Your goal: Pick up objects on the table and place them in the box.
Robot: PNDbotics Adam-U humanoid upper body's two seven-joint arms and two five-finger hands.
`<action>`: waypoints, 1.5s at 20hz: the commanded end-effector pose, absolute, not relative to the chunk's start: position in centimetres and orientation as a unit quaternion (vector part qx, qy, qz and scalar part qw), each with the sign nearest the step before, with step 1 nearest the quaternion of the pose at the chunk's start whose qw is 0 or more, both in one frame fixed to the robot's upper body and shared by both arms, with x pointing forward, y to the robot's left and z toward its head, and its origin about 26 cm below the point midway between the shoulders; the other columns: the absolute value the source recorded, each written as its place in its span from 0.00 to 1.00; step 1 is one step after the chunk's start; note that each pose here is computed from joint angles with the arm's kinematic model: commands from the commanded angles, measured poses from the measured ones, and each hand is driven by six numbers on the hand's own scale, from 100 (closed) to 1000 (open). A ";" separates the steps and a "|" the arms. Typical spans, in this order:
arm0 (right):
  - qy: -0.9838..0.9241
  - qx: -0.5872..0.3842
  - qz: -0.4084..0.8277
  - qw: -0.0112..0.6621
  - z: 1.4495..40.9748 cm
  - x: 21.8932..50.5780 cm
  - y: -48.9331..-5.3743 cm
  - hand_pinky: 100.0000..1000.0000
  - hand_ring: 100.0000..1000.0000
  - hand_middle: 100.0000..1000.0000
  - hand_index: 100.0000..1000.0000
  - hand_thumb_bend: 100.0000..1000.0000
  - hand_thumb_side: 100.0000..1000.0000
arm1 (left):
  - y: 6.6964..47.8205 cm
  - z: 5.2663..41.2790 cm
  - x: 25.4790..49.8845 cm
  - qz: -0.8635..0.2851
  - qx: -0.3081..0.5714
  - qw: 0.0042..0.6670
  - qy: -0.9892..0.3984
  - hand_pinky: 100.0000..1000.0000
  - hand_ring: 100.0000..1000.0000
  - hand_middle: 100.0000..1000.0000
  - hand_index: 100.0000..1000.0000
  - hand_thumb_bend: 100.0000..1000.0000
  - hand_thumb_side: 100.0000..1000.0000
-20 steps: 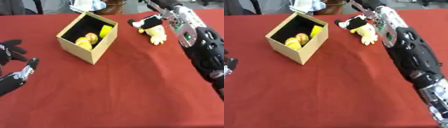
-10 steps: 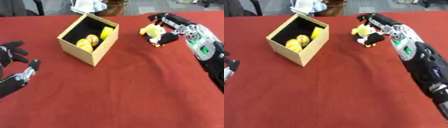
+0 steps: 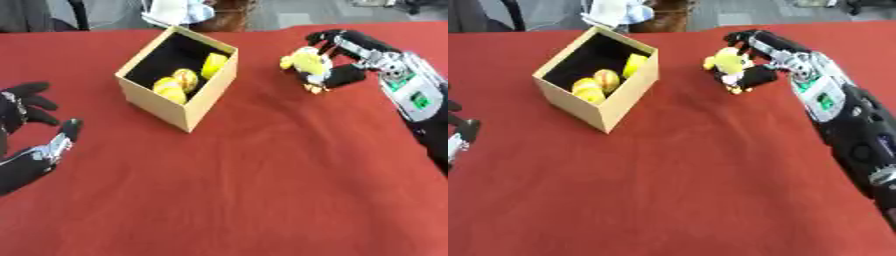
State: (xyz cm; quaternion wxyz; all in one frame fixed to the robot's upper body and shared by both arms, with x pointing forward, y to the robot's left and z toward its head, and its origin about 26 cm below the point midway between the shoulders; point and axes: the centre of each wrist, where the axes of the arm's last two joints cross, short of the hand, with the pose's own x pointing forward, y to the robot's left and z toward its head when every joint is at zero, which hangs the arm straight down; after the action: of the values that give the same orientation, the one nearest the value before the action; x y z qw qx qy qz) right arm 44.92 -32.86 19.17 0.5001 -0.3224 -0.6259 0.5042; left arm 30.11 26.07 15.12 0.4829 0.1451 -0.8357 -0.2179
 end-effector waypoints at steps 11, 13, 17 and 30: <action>-0.591 -0.409 0.463 0.519 18.4 46.1 -35.3 0.73 0.80 0.84 0.93 0.33 0.39 | 26.5 15.7 29.9 -0.221 0.153 0.476 -0.837 0.63 0.48 0.52 0.79 0.39 0.28; -0.586 -0.408 0.464 0.525 17.9 46.2 -35.4 0.72 0.79 0.84 0.93 0.33 0.39 | 26.5 15.7 29.9 -0.221 0.152 0.476 -0.837 0.63 0.48 0.52 0.79 0.39 0.28; -0.581 -0.401 0.468 0.531 17.4 46.6 -35.1 0.72 0.78 0.83 0.93 0.33 0.39 | 26.5 15.6 29.9 -0.222 0.151 0.476 -0.837 0.63 0.49 0.52 0.79 0.39 0.28; -0.598 -0.399 0.440 0.538 16.4 47.8 -33.2 0.67 0.73 0.74 0.87 0.28 0.36 | 26.2 15.5 29.9 -0.226 0.142 0.478 -0.837 0.64 0.49 0.52 0.79 0.39 0.28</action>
State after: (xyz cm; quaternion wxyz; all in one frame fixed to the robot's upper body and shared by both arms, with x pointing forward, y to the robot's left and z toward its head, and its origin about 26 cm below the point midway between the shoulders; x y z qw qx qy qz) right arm 47.55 -33.04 15.00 0.5485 -0.3854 -0.5902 0.4498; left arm 30.00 26.10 14.89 0.4870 0.1407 -0.8327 -0.2227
